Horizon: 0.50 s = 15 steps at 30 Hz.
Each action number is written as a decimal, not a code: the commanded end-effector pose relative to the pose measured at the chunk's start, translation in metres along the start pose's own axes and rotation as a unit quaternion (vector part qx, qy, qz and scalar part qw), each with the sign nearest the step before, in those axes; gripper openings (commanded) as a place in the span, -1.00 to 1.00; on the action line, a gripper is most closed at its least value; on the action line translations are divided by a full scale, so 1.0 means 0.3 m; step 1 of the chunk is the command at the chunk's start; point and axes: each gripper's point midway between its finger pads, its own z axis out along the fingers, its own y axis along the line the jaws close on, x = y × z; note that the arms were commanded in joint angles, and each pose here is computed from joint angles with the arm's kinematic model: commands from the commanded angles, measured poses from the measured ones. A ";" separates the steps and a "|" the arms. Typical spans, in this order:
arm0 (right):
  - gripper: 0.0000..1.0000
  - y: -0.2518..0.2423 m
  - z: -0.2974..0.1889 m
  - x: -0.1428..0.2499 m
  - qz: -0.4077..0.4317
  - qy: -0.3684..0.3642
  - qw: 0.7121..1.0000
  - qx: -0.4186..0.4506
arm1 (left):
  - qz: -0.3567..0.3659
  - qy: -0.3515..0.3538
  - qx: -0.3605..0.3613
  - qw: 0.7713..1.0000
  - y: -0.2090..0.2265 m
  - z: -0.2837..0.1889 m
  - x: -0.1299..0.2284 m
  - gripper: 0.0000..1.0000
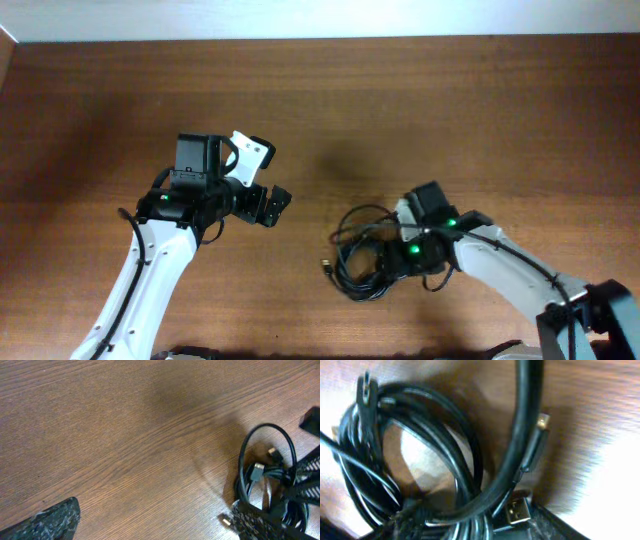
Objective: Untangle cables
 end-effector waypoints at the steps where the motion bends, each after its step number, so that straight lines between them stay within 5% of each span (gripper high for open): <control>1: -0.15 -0.009 0.050 0.062 -0.028 0.020 0.998 0.046 | -0.005 -0.008 0.005 1.000 -0.002 -0.008 -0.023 0.97; 4: -0.92 -0.035 0.049 0.051 -0.012 0.008 0.997 0.075 | -0.005 -0.008 0.004 1.000 -0.002 -0.008 -0.023 0.97; 10: -0.93 0.046 -0.032 -0.031 -0.026 -0.014 0.998 0.053 | -0.006 -0.008 0.005 1.000 -0.002 -0.008 -0.023 0.98; 15: -0.93 0.260 -0.349 -0.262 -0.102 -0.138 0.985 0.014 | 0.006 -0.011 0.027 1.000 -0.028 -0.008 -0.026 0.96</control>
